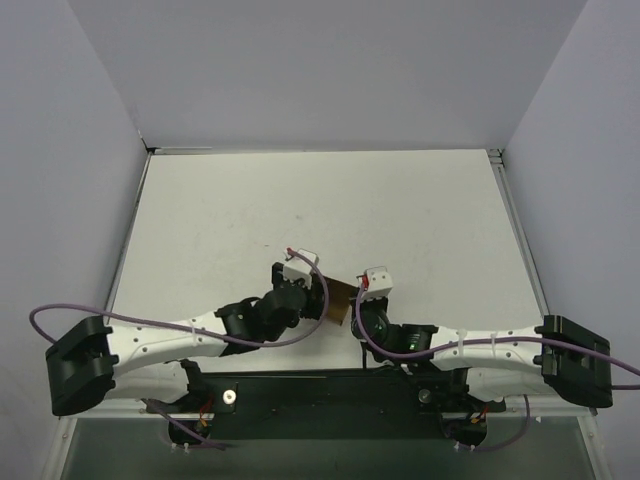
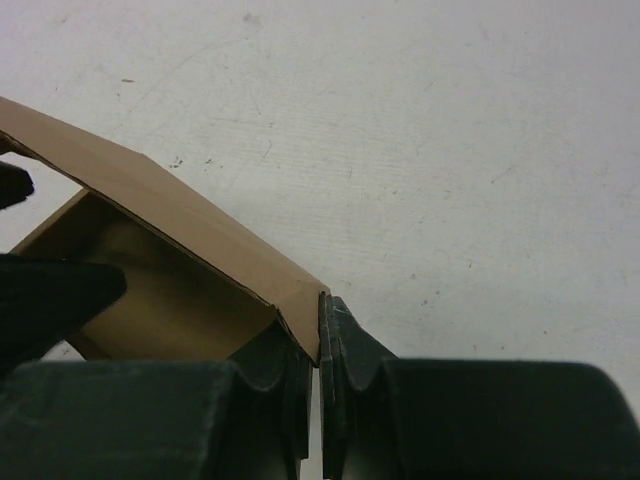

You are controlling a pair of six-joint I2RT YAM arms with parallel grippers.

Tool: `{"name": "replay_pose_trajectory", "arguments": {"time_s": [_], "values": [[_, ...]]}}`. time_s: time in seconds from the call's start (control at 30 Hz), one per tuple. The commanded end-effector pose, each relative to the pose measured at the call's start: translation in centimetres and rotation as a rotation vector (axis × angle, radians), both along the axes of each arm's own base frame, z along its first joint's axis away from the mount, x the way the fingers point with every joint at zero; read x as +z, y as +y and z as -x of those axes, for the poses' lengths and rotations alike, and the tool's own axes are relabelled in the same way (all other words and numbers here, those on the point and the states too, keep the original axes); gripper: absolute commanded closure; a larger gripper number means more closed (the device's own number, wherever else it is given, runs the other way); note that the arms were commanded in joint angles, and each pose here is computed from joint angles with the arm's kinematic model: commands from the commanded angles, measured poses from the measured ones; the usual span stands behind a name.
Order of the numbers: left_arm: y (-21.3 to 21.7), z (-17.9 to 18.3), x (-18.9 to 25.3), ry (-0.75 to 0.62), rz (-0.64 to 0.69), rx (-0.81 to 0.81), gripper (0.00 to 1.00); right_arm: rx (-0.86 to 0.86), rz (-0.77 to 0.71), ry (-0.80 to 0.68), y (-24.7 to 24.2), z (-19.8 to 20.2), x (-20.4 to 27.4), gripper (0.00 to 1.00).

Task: Fold the paper box

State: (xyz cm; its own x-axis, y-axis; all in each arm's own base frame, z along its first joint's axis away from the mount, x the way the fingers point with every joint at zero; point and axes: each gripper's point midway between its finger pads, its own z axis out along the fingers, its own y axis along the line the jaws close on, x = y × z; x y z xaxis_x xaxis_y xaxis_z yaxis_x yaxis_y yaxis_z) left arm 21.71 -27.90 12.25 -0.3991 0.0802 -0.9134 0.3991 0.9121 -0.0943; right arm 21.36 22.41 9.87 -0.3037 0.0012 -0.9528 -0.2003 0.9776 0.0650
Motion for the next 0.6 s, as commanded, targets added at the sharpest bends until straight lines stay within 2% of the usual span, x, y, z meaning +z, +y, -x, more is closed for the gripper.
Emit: {"name": "replay_pose_trajectory", "arguments": {"time_s": [0.0,0.2,0.3,0.57], "values": [[-0.1,1.6,3.8,0.096,0.112,-0.156,0.17,-0.003,0.042,-0.078,-0.2,-0.5,2.8,1.0],[3.2,2.9,4.6,0.166,0.207,-0.249,0.13,0.092,0.11,-0.082,0.3,-1.0,2.4,1.0],[4.5,2.8,4.2,0.147,0.25,-0.26,0.14,0.161,0.101,-0.051,0.3,-1.1,1.8,1.0],[3.2,2.5,2.8,0.034,0.29,-0.374,0.18,0.241,0.056,0.045,-0.7,-1.9,1.2,1.0]]}}
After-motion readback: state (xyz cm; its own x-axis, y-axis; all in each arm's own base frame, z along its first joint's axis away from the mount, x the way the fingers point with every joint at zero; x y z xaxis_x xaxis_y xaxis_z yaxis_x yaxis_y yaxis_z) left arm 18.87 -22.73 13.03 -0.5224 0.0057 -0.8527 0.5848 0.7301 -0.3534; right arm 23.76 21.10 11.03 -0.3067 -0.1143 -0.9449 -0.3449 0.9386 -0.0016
